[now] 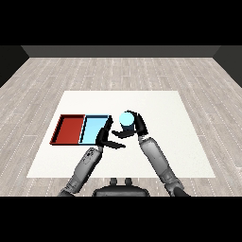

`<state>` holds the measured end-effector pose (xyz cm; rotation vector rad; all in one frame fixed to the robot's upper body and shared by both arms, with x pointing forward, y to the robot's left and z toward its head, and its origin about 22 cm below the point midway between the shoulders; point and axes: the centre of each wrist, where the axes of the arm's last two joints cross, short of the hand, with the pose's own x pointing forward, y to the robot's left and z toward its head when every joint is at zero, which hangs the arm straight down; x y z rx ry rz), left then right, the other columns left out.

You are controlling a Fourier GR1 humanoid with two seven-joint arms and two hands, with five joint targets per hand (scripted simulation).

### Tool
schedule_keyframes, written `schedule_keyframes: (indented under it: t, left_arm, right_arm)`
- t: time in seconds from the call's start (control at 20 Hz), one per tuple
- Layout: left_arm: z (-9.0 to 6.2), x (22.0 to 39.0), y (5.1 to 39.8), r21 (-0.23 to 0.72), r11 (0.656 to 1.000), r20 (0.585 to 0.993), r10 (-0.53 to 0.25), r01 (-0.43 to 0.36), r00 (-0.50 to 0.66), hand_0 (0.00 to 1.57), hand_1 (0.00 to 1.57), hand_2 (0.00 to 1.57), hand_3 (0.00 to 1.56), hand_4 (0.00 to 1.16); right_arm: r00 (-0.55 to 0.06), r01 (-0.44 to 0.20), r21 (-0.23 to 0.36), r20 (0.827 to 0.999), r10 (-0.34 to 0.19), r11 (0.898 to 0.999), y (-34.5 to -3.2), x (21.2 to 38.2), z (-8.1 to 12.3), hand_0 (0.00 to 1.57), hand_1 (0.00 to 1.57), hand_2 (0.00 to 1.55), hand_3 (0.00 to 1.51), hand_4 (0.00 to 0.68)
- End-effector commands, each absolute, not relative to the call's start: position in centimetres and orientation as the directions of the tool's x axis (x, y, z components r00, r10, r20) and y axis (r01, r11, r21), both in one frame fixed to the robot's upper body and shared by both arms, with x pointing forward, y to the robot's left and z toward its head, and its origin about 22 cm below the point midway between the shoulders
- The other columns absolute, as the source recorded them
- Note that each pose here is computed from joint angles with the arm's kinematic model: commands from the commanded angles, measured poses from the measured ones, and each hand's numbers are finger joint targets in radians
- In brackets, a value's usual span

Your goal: Pick the blue can and put it in the blue box

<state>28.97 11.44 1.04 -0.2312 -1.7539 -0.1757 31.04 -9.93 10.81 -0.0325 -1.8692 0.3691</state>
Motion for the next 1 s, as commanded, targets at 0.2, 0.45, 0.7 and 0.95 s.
schedule_keyframes:
  t: [0.2, 0.45, 0.7, 0.95]
  left_arm:
    - [1.4, 28.0, 8.9, -0.011, 0.970, 0.983, 0.056, 0.243, -0.176, 0.00, 0.00, 0.00, 0.00, 0.00]
    - [0.6, 28.8, 7.7, -0.004, 0.967, 0.989, 0.042, 0.254, -0.144, 0.00, 0.00, 0.00, 0.00, 0.00]
    - [1.4, 28.9, 8.6, 0.000, 0.963, 0.987, 0.044, 0.271, -0.155, 0.00, 0.00, 0.00, 0.00, 0.00]
    - [0.4, 29.3, 8.2, -0.038, 0.955, 0.981, 0.091, 0.294, -0.169, 0.00, 0.00, 0.00, 0.00, 0.00]
  right_arm:
    - [-0.325, -0.163, -0.283, 0.920, 0.219, 0.945, -8.3, 31.0, 10.5, 1.49, 1.49, 1.46, 1.39, 0.576]
    - [-0.326, -0.169, -0.267, 0.924, 0.202, 0.949, -10.7, 30.2, 10.0, 1.49, 1.49, 1.45, 1.38, 0.564]
    - [-0.340, -0.198, -0.289, 0.916, 0.211, 0.937, -9.2, 29.5, 10.9, 1.50, 1.50, 1.46, 1.38, 0.543]
    - [-0.345, -0.220, -0.294, 0.916, 0.207, 0.930, -6.4, 30.9, 10.2, 1.49, 1.49, 1.45, 1.38, 0.550]
